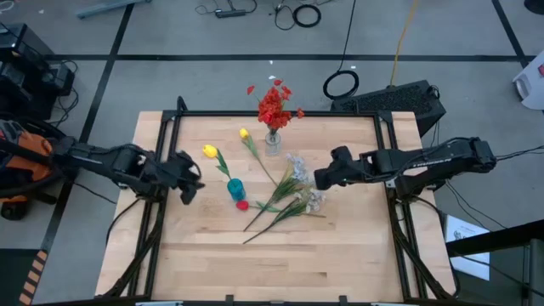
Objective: Sort flowers into vase by color
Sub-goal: Put the bottom white flowers into the blue vase
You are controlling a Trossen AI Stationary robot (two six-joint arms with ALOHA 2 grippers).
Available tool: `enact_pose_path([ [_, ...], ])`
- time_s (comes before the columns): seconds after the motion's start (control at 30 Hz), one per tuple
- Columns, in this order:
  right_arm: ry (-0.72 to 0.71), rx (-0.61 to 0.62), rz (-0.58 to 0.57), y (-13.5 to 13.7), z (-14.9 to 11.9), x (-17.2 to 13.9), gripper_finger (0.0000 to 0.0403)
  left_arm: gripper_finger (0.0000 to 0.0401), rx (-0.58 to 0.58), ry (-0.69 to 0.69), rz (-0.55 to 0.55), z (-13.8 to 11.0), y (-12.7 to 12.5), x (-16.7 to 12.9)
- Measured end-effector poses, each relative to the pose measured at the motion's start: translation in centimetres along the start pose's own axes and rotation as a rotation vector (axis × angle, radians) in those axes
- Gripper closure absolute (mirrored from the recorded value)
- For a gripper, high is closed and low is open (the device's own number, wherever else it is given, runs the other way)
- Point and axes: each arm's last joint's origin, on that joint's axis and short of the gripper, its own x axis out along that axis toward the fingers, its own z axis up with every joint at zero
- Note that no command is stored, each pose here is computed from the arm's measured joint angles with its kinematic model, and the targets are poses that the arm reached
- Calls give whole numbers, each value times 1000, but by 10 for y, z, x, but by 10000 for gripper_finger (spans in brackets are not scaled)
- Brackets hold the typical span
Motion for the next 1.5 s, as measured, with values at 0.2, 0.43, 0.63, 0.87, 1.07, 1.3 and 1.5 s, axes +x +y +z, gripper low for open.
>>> enact_pose_path([
  [0.2, 131, -65, -252, -26, -13, -8, 402, 247, -27, 86, -90, -12, -41, 23],
  [0.43, 216, -181, -350, -36, -26, -16, 403, 270, -85, -21, -259, -19, -98, 48],
  [0.63, 244, -294, -341, -35, -33, -19, 403, 286, -80, -56, -230, -7, -144, 68],
  [0.87, 290, -386, -349, -49, -50, -8, 403, 290, -57, -42, -171, 8, -188, 87],
  [1.07, 290, -402, -77, -61, -76, 0, 403, 290, -53, -38, -140, 18, -211, 102],
  [1.3, 168, -472, 244, -81, -82, -26, 403, 290, -52, -58, -126, 42, -220, 120],
  [1.5, 117, -478, 421, -101, -75, -48, 403, 290, -98, 17, -120, 63, -215, 149],
])
